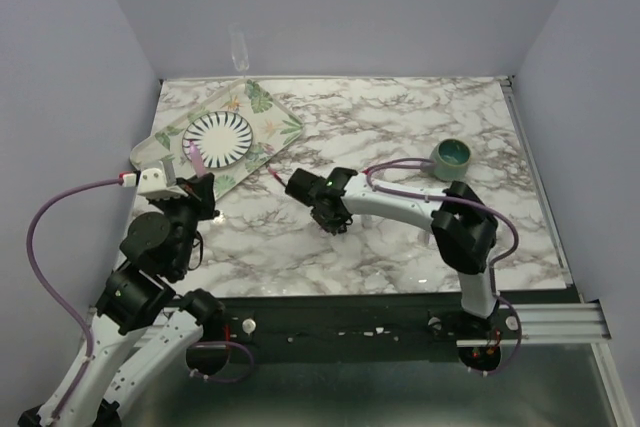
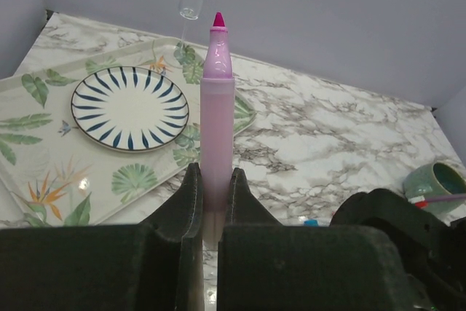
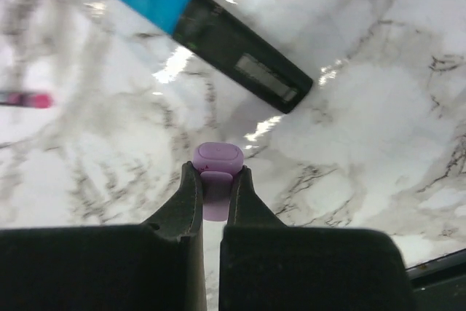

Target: Insert the pens into the pen caps

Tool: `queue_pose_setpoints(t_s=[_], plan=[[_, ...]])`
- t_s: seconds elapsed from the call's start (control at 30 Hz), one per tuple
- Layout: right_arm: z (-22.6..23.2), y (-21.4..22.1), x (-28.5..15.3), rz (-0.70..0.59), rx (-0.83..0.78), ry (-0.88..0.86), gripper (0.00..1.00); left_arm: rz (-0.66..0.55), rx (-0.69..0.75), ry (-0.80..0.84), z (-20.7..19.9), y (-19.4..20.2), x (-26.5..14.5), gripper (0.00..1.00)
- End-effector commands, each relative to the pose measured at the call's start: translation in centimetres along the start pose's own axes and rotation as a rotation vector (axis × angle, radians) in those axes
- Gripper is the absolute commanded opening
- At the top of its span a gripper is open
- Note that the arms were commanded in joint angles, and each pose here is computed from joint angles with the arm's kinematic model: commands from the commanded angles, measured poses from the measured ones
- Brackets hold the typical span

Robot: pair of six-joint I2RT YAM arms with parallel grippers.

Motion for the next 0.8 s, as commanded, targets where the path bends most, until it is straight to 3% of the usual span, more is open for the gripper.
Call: queue_pose_setpoints(t_s=[0.0,0.17,0.33,0.43,0.53,0.77], plan=[[3.7,-5.0,-6.0,-0.120,-0.108,-0.297,0.01,0.060,0.015,0.094,-1.5,1.0,0.4,0.00],[4.9,-7.4,-12.4,-0.109,-0.256,-0.539,0.01,0.108,0.033,0.258,-3.5,1.9,0.4,0.00],[6.0,-9.8,-20.3,-0.136,-0.501,-0.918,0.01,0.165,0.048,0.516,-6.7,2.8,0.0,0.00],[6.2,-11.6,-25.2,-0.163,-0.554,-1.087,0.01,0.157,0.044,0.702,-8.8,2.8,-0.5,0.00],[6.1,-11.9,-28.0,-0.169,-0.656,-1.206,0.01,0.141,0.025,0.778,-10.0,2.1,-0.4,0.00],[6.1,-13.0,-31.2,-0.176,-0.587,-1.319,0.01,0.146,0.042,0.844,-11.4,1.9,0.6,0.00]])
Point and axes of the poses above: each gripper's point midway between its finger pads, its own x axis out along the fingers, its own z axis along the line the jaws close on, y = z × x, the point moved 6 cm from there along -x, back along the fingers, and after that the axes turned 9 degrees about x, right-handed, at the moved point
